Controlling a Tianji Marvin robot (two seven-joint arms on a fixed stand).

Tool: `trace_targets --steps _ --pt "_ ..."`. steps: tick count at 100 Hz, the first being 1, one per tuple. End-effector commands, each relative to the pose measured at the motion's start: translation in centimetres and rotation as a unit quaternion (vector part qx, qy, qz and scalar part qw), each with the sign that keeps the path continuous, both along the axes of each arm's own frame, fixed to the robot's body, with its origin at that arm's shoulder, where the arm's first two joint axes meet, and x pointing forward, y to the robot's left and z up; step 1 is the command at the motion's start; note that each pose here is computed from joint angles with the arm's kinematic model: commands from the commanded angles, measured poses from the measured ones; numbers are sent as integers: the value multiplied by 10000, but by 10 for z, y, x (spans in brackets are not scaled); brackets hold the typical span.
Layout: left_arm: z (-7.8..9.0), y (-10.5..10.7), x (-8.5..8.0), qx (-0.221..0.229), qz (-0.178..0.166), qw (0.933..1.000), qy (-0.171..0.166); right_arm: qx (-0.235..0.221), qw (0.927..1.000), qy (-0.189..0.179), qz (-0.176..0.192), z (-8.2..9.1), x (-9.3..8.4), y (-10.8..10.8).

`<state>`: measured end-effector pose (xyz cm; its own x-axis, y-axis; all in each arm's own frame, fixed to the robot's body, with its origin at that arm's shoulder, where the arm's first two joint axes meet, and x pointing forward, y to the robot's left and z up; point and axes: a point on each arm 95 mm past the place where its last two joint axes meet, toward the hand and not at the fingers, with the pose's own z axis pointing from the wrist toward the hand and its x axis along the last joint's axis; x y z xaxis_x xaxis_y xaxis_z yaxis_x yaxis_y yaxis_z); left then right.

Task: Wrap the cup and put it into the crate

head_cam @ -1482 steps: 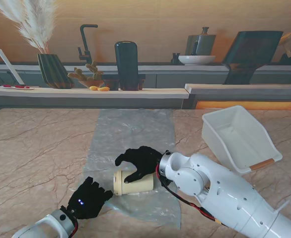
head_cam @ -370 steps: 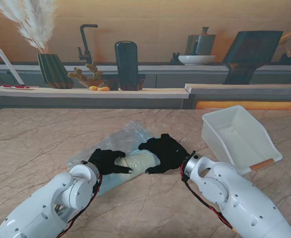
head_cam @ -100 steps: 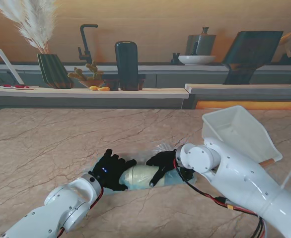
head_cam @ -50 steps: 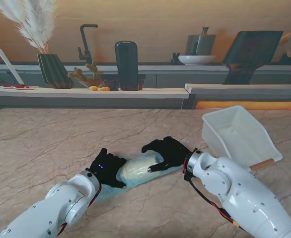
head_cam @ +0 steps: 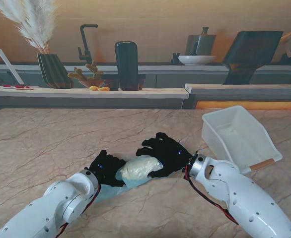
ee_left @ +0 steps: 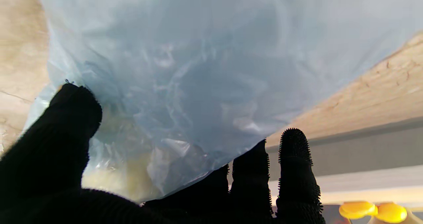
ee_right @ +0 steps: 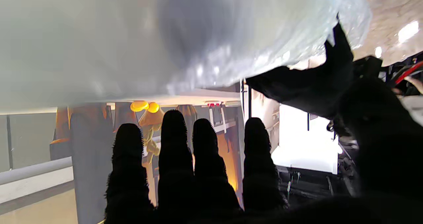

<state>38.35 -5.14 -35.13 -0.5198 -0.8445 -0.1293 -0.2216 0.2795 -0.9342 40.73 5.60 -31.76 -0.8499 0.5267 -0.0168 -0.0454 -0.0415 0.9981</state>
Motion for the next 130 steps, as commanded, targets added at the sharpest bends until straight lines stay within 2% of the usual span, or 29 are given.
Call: trace_targets --steps 1,15,22,32,44,55,72,85,93,102,115,130 --pt "-4 -5 -5 -53 -18 9997 218 -187 9998 28 89 -5 -9 -1" --pt "-3 -7 -3 -96 87 9990 426 -708 9975 -59 -21 -10 -24 -3" --pt "-3 -8 -2 -81 112 9986 501 -1168 9931 32 -116 -12 -31 -5" --pt "-3 -8 -1 -119 151 9981 583 -1466 9890 100 -168 -16 -33 -3" --pt "-3 -9 0 -225 196 9971 695 -1967 9794 338 -294 -26 -34 4" --pt "-3 -11 -1 -492 240 9947 873 -2321 9692 716 -415 -37 -30 13" --pt "-2 -13 -1 -683 207 9932 925 -2300 9676 895 -528 -58 -12 22" --pt "0 -11 0 -697 217 9936 857 -2393 9624 1154 -576 -67 0 30" --pt "3 -8 0 -716 262 9944 738 -2524 9554 1411 -591 -71 7 33" --pt "10 -3 -3 -764 342 9955 452 -2639 9466 1725 -676 -75 13 36" --pt "24 3 -13 -910 358 9950 -221 -2759 9338 2140 -786 -76 17 39" --pt "39 1 -31 -1151 140 9889 -927 -2756 9167 2752 -898 -73 16 40"
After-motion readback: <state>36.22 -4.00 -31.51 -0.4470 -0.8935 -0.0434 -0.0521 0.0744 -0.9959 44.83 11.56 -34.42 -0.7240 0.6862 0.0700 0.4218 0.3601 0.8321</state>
